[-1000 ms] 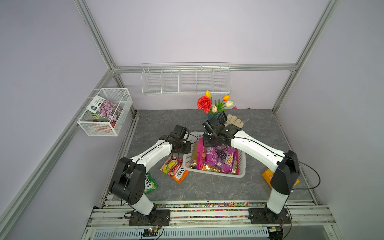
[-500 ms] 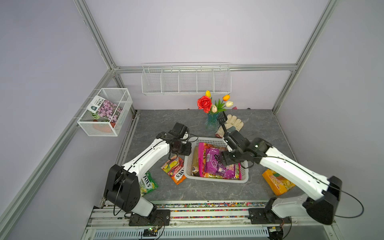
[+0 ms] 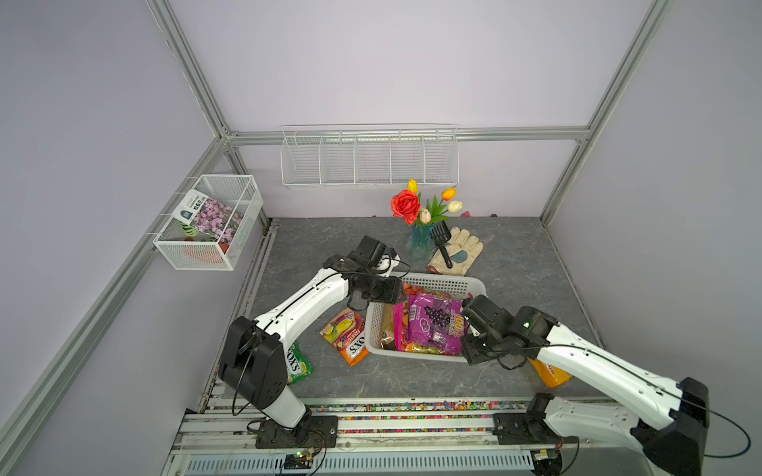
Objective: Put the candies in the basket
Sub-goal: Adjust the candy in the basket.
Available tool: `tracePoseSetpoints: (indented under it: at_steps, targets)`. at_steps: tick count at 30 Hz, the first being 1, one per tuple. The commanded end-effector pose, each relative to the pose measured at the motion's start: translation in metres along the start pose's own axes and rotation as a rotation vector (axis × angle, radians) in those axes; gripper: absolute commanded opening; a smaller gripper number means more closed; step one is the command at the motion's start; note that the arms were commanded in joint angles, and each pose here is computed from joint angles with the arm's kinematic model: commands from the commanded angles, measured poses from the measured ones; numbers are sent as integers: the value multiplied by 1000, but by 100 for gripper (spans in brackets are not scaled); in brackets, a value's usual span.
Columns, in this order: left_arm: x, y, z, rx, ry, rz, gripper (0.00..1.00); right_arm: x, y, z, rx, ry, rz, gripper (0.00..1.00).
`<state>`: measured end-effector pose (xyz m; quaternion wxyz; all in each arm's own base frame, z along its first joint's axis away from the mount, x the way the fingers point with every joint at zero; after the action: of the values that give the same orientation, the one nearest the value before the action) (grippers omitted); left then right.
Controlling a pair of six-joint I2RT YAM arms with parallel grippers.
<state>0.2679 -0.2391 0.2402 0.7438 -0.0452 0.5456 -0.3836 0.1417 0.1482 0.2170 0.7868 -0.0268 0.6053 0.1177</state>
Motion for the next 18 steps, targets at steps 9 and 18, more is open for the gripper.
tracePoseSetpoints:
  at_steps: [9, 18]
  targets:
    - [35, -19, 1, 16, 93, -237, 52, 16, 0, 28, 75, -149, -172, 20]
    - [51, -22, 22, 4, 79, -245, 50, 15, -10, 31, 149, -219, -229, 0]
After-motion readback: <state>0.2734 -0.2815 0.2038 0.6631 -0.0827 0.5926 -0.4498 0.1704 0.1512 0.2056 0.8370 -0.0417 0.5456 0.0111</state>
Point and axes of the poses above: each gripper's point midway between its finger pads, its own x axis out along the fingers, its own y axis along the line the jaws close on, z = x × y, the point moved 9 cm from there along -x, back along the fingers, and after that the axes turned 5 degrees about x, right-handed, at the moved point
